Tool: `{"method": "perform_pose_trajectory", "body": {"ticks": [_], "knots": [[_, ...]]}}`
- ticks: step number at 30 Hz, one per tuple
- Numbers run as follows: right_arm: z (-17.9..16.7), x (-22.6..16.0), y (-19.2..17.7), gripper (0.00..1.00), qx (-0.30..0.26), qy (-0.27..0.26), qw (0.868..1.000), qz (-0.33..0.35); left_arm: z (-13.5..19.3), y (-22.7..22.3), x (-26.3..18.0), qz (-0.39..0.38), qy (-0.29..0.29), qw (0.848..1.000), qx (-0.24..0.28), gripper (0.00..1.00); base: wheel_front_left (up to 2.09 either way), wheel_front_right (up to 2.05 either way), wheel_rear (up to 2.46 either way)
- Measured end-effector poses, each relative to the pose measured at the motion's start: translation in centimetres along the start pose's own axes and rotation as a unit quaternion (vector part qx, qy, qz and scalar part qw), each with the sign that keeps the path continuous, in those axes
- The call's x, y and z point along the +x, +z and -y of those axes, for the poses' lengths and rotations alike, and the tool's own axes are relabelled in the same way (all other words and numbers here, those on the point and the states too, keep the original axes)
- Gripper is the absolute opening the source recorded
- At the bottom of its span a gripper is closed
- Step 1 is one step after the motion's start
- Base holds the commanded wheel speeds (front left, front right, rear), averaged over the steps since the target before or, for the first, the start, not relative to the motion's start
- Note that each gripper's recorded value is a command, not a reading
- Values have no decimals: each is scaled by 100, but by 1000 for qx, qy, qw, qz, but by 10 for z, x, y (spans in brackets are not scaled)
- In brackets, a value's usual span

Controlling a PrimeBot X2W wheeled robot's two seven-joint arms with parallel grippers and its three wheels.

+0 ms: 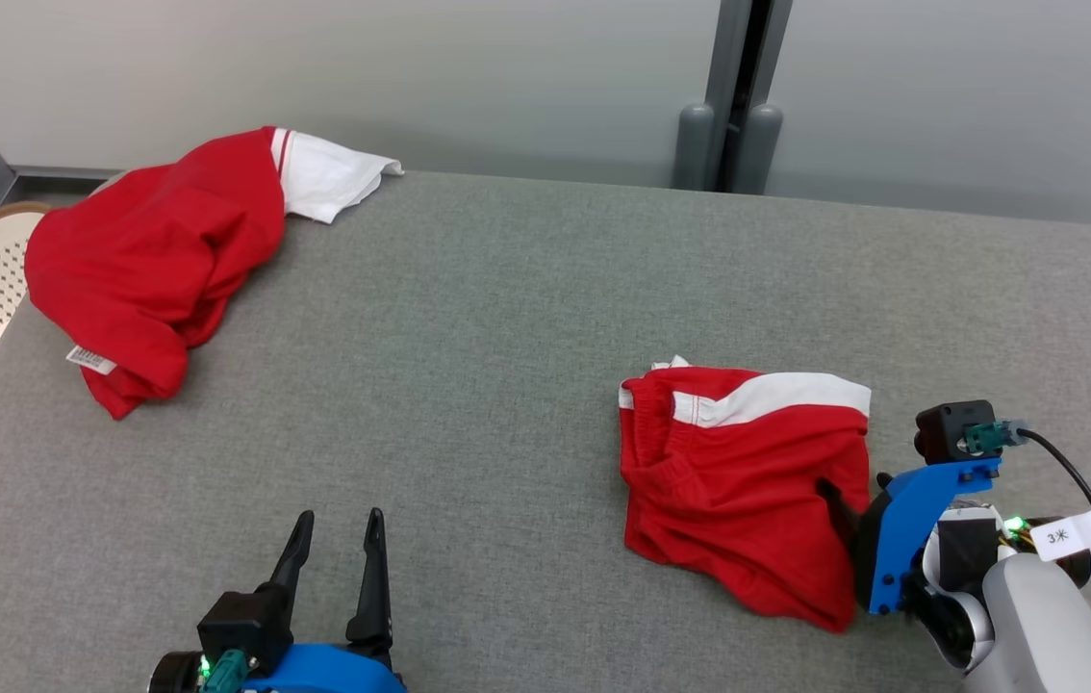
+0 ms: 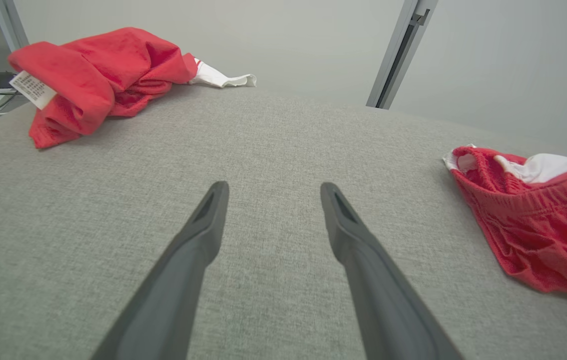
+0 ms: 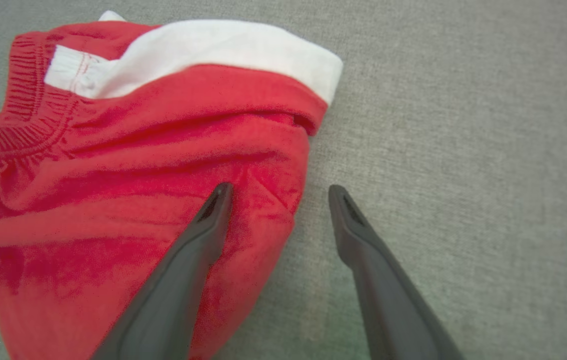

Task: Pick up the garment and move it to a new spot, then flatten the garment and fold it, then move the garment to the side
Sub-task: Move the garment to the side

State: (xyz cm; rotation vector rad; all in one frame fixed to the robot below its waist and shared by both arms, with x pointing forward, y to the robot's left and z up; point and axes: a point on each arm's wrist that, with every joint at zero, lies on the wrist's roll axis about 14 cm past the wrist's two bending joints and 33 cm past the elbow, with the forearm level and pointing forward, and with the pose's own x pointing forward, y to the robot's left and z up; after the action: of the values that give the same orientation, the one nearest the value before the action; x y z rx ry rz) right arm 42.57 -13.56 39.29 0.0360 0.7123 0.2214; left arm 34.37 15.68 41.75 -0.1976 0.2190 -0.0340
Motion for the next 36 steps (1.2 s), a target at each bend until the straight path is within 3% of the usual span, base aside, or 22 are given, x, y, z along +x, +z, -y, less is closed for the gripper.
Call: {"method": "perform_pose_trajectory", "body": {"ticks": [2, 3, 4, 6, 7, 8, 9, 13, 18, 26, 32, 36], "knots": [[-5, 4, -8, 100, 13, 10, 1000, -18, -2, 0, 2, 0, 2, 1000, 2, 100, 0, 0, 0], [-6, 6, -10, 92, 21, 15, 999, -23, -3, 0, 2, -1, 3, 1000, 1, 100, 0, 0, 0], [-7, 8, -11, 49, 26, 17, 999, -25, -3, -1, 3, -3, 4, 1000, 0, 100, 0, 0, 0], [-6, 10, -9, 35, 23, 17, 999, -20, -2, -3, 4, -5, 3, 1000, -3, 100, 0, 0, 0], [-5, 11, -7, 25, 23, 17, 999, -14, 0, -2, 6, -5, -1, 1000, -5, 100, 0, 0, 0], [-3, 11, -5, 6, 24, 15, 1000, -6, 3, -2, 9, -4, -6, 1000, -5, 100, 0, 0, 0], [-1, 11, -3, 0, 25, 12, 1000, 2, 6, -1, 11, -3, -10, 1000, -4, 100, 0, 0, 0], [21, 7, 10, 0, 28, -11, 999, 39, 22, 0, 27, -4, -39, 999, 1, 100, 0, 0, 0], [78, -11, 9, 0, 35, -77, 995, 60, 56, -7, 52, -14, -100, 995, 12, 100, 0, 0, 0], [171, -70, -12, 0, 72, -206, 972, 84, 130, -28, 88, -40, -221, 974, 26, 100, 0, 0, 0], [198, -102, -28, 0, 102, -260, 955, 99, 173, -30, 98, -44, -285, 957, 33, 100, 0, 0, 0], [201, -102, -34, 0, 101, -266, 954, 95, 177, -32, 98, -50, -296, 953, 37, 100, 0, 0, 0]]}}
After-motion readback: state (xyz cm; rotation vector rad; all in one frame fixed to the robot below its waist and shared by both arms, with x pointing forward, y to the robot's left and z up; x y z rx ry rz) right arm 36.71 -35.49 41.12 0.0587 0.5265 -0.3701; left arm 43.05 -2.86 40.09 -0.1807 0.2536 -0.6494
